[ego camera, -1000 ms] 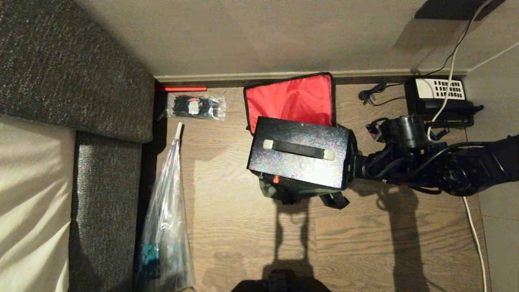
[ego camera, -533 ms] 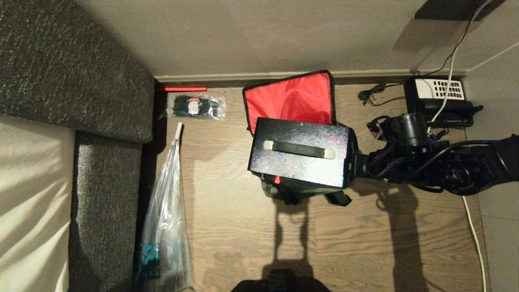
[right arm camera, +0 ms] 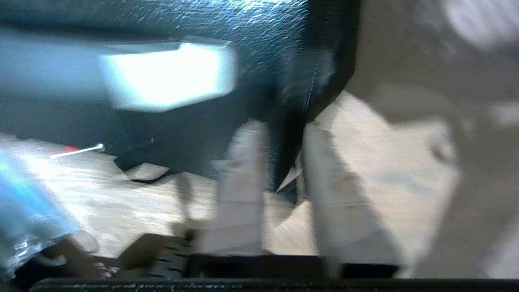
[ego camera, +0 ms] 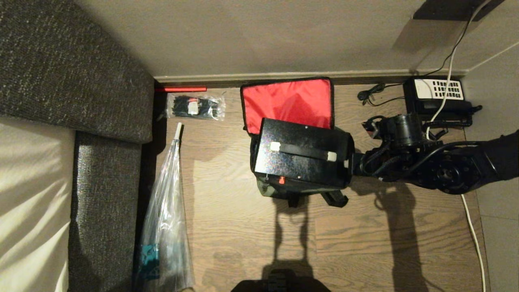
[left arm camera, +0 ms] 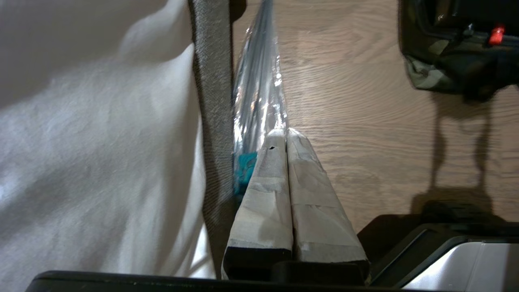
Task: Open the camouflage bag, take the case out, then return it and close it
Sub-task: Close the top of the storage box
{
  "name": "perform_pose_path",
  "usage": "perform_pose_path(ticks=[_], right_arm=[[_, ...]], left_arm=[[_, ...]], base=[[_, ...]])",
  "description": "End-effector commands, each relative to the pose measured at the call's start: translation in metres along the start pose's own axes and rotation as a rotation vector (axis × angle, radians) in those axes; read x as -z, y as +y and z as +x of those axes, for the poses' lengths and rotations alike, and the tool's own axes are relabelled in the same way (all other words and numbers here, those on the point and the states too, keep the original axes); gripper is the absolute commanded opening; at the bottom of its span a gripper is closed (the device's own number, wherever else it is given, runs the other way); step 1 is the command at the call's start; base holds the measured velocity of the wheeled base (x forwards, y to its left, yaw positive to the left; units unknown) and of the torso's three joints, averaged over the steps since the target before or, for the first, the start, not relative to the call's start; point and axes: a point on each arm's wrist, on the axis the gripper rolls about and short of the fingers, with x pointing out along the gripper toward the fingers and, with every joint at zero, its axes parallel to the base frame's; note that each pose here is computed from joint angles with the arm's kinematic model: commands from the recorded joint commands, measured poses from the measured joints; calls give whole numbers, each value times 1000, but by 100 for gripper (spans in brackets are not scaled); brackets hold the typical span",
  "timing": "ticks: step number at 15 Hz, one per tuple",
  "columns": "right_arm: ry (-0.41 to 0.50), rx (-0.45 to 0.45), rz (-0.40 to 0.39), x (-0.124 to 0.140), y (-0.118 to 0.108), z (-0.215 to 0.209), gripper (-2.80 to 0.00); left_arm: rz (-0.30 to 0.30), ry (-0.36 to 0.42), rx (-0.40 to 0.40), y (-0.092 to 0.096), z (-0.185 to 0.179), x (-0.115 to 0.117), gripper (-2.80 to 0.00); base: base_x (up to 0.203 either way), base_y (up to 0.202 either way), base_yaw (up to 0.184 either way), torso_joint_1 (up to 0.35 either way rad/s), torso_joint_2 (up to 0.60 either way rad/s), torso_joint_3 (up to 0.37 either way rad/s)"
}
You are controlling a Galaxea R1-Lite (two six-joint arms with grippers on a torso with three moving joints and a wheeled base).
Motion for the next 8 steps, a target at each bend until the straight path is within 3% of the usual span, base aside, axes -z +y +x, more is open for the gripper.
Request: perform_pose_path(ticks=[1, 5, 8], right_arm=[[28, 24, -1, 6, -4, 10, 0], [71, 28, -42, 10, -6, -6, 0], [40, -66, -37, 1, 15, -21, 0]], left_arm=[[0, 0, -1, 0, 0, 0, -280], [0, 0, -1, 0, 0, 0, -280], [0, 0, -1, 0, 0, 0, -280]], base=[[0, 0, 0, 0, 0, 0], [0, 0, 0, 0, 0, 0], [0, 0, 0, 0, 0, 0]])
